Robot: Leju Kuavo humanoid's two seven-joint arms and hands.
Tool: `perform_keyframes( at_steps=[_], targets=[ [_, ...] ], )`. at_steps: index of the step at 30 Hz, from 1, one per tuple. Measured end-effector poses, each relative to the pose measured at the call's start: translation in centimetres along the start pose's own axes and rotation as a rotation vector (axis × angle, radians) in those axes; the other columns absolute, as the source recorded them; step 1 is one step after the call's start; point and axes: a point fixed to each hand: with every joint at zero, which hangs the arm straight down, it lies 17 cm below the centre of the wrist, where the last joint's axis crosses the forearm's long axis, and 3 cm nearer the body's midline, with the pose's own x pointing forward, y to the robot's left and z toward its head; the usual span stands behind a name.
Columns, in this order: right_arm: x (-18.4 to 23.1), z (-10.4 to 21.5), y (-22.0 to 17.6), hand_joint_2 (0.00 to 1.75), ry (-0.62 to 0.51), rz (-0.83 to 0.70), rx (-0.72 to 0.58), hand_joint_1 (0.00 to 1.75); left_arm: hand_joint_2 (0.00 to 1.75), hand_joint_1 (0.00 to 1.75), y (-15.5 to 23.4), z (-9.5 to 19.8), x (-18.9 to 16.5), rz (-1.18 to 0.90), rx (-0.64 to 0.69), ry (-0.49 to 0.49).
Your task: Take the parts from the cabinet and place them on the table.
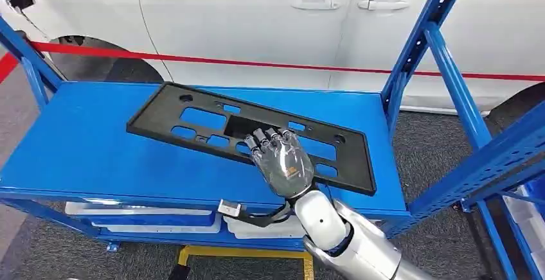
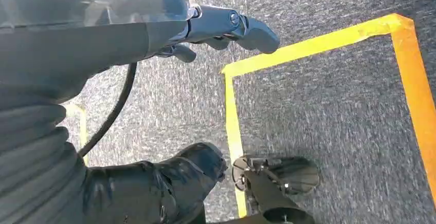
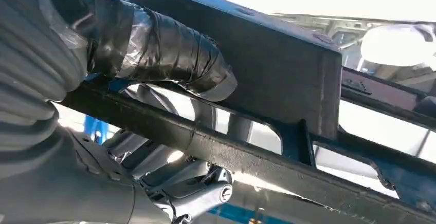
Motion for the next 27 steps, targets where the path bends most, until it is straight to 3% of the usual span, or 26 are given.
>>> perform_keyframes(
  at_steps=[27],
  targets=[
    [-0.8,0.2,1.1,1.75,0.068,-0.026,0.002,1.75,1.75,0.00,-0.2,0.2,-0.9,-0.029,-0.010,0.026]
  ],
)
